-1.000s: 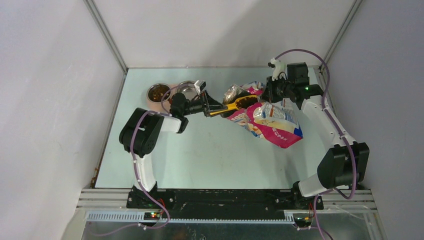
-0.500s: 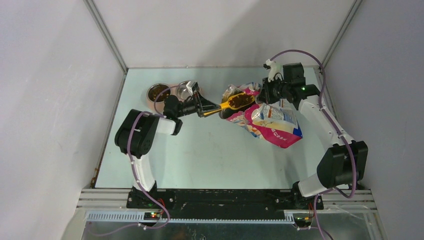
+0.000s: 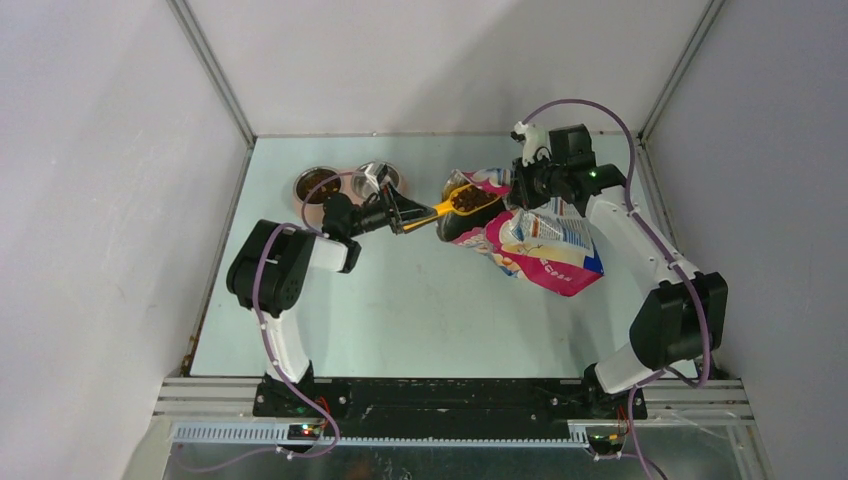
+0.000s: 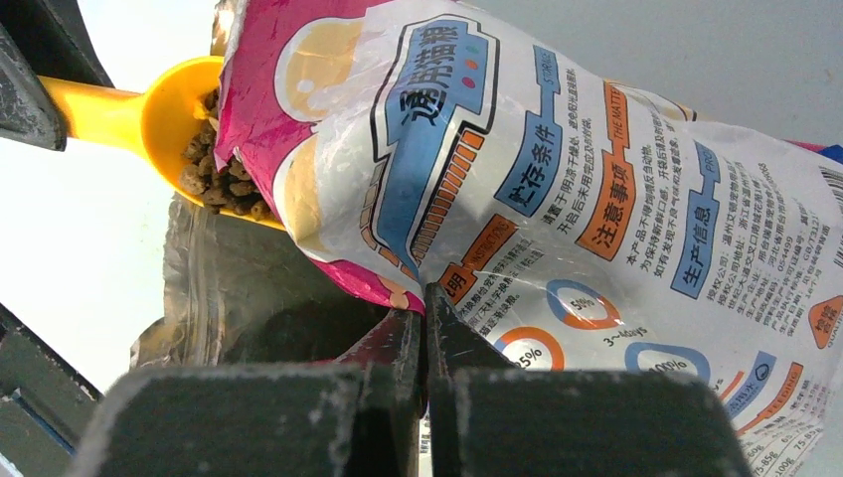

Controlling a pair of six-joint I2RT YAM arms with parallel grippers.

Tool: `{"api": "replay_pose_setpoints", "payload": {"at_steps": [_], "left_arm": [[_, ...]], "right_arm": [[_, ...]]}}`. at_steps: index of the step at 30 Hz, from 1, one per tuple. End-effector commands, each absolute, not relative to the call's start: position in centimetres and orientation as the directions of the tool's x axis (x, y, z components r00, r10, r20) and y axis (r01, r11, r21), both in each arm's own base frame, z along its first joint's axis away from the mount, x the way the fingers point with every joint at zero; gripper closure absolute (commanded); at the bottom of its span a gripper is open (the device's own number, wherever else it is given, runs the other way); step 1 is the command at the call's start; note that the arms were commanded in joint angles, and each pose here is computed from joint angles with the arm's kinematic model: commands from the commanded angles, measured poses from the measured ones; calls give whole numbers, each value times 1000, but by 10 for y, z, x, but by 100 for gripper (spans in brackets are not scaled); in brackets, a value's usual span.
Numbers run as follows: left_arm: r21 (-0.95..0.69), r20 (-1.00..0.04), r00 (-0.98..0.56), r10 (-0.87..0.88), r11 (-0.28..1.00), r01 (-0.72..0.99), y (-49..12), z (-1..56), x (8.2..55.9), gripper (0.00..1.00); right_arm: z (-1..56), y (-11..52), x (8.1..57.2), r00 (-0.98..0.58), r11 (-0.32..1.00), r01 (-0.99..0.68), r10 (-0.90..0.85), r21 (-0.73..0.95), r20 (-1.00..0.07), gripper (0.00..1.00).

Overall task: Serve the pet food
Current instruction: Collect the pet food from the pet food bag.

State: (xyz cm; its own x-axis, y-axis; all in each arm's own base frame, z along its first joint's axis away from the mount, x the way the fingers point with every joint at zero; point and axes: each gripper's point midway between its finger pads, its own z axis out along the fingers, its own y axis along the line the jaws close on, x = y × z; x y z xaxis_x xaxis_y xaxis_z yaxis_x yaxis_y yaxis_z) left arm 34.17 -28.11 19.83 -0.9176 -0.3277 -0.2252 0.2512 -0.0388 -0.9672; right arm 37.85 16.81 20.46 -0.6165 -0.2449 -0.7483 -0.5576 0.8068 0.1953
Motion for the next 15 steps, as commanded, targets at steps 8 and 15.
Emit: {"api": "replay_pose_setpoints", "payload": {"at_steps": [8, 15], "left_arm": [[-943, -317, -882, -349, 215, 253, -277, 174, 357, 100], [-834, -420, -876, -237, 481, 270, -281, 161, 361, 100]], "right_arm": [[227, 162, 398, -563, 844, -522, -232, 123, -793, 100], [235, 159, 396, -539, 846, -523, -236, 102, -809, 100]]}}
